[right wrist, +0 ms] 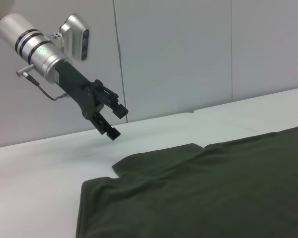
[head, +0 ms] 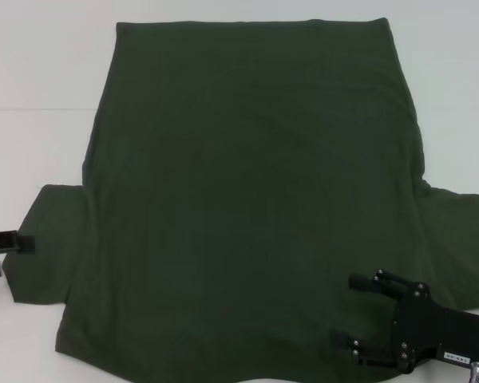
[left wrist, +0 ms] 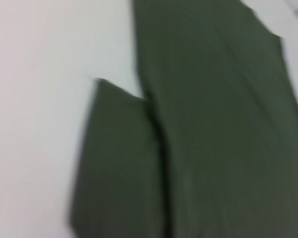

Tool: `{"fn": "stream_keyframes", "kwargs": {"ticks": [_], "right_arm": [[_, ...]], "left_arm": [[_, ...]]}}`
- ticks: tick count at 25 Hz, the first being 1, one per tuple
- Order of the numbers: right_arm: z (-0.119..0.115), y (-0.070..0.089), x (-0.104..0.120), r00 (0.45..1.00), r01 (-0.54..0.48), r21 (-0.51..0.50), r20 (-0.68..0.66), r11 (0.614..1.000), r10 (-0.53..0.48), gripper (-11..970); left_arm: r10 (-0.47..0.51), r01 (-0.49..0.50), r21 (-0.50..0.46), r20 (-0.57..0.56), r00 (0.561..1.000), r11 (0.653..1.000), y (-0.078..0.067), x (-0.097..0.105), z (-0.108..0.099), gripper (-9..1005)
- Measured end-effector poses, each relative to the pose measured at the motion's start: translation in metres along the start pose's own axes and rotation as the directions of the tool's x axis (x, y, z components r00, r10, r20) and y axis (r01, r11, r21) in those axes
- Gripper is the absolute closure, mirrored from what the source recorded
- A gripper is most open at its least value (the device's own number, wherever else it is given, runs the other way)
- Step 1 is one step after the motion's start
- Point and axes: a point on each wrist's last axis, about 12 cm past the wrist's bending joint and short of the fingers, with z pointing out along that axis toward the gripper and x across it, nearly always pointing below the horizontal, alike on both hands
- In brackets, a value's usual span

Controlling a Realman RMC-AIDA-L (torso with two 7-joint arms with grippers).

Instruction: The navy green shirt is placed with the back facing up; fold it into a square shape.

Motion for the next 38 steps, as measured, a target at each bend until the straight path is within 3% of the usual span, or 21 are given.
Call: {"fn": "stream_keyframes", "kwargs": {"ticks": [5, 10, 16, 38], "right_arm": [[0.001, 0.000, 0.000, 1.000, 0.001, 0.000, 0.000, 1.000, -0.001, 34], [0.001, 0.001, 0.000, 1.000, 0.002, -0.003, 0.002, 1.000, -0.002, 34], [0.001, 0.001, 0.000, 1.000, -0.001, -0.003, 0.001, 1.000, 0.001, 34], [0.001, -0.001, 0.000, 1.000, -0.003, 0.000, -0.002, 1.000, 0.003, 34]], "left_arm": [[-0.037, 0.038, -0.106, 0.005, 0.999, 0.994, 0.007, -0.006, -0.002, 50], [-0.055, 0.059, -0.157, 0.030, 0.998, 0.986, 0.014, -0.009, 0.010, 50], [-0.084, 0.087, -0.159, 0.027, 0.996, 0.983, 0.021, -0.009, 0.026, 50], [-0.098, 0.101, -0.157, 0.027, 0.995, 0.982, 0.023, -0.005, 0.033, 51]]}}
